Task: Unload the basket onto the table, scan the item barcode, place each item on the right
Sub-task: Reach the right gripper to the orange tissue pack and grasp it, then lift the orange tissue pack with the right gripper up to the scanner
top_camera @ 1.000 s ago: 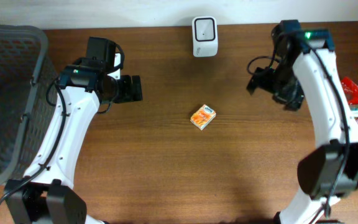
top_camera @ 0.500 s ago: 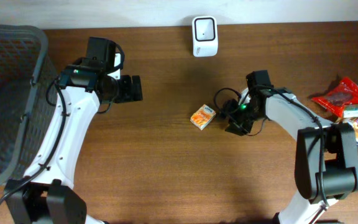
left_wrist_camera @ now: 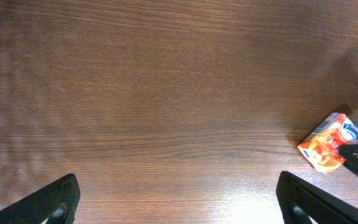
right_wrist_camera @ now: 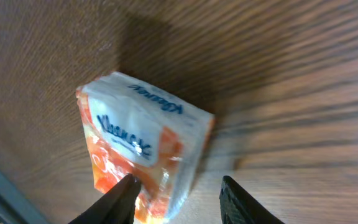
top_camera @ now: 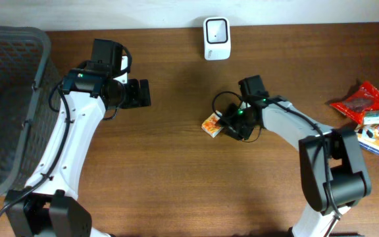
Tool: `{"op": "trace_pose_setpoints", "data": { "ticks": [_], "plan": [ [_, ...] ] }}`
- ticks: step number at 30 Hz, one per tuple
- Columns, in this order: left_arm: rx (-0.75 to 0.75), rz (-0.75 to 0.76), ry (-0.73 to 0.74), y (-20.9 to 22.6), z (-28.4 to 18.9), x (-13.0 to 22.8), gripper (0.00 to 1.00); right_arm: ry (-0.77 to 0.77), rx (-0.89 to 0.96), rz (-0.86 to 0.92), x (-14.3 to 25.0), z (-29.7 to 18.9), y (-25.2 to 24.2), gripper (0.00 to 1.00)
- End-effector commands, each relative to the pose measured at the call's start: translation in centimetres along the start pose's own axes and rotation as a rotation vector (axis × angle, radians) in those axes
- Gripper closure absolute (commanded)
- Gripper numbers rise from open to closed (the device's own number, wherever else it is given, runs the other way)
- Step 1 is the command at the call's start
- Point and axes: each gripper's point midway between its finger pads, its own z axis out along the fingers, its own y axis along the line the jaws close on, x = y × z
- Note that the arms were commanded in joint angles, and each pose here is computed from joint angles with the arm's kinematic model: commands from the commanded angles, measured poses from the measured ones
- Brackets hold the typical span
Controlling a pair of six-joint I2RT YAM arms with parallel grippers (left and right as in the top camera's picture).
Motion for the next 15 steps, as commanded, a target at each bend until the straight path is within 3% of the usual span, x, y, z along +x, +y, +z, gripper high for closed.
{"op": "trace_pose_setpoints", "data": {
  "ticks": [1, 6, 8, 12, 15],
  "plan": [
    [-0.008, -0.020, -0.009, 0.4, -0.2, -0.2, 0.01, -0.021, 0.042, -0.011, 0.7, 1.0, -0.1, 0.59],
    [-0.009, -0.020, -0.004, 0.4, -0.2, -0.1, 0.01, -0.040, 0.089, -0.004, 0.3, 1.7, -1.2, 0.75],
    [-0.010, -0.020, -0.002, 0.4, -0.2, 0.0, 0.01, -0.074, 0.124, -0.012, -0.4, 1.7, -1.9, 0.96],
    [-0.010, -0.020, -0.002, 0.4, -0.2, 0.0, 0.01, -0.108, 0.116, -0.143, -1.6, 0.3, -1.1, 0.96],
    [-0.010, -0.021, -0.003, 0.4, -0.2, 0.0, 0.01, -0.154, 0.096, -0.518, -3.8, -5.5, 3.4, 0.96]
  ]
}}
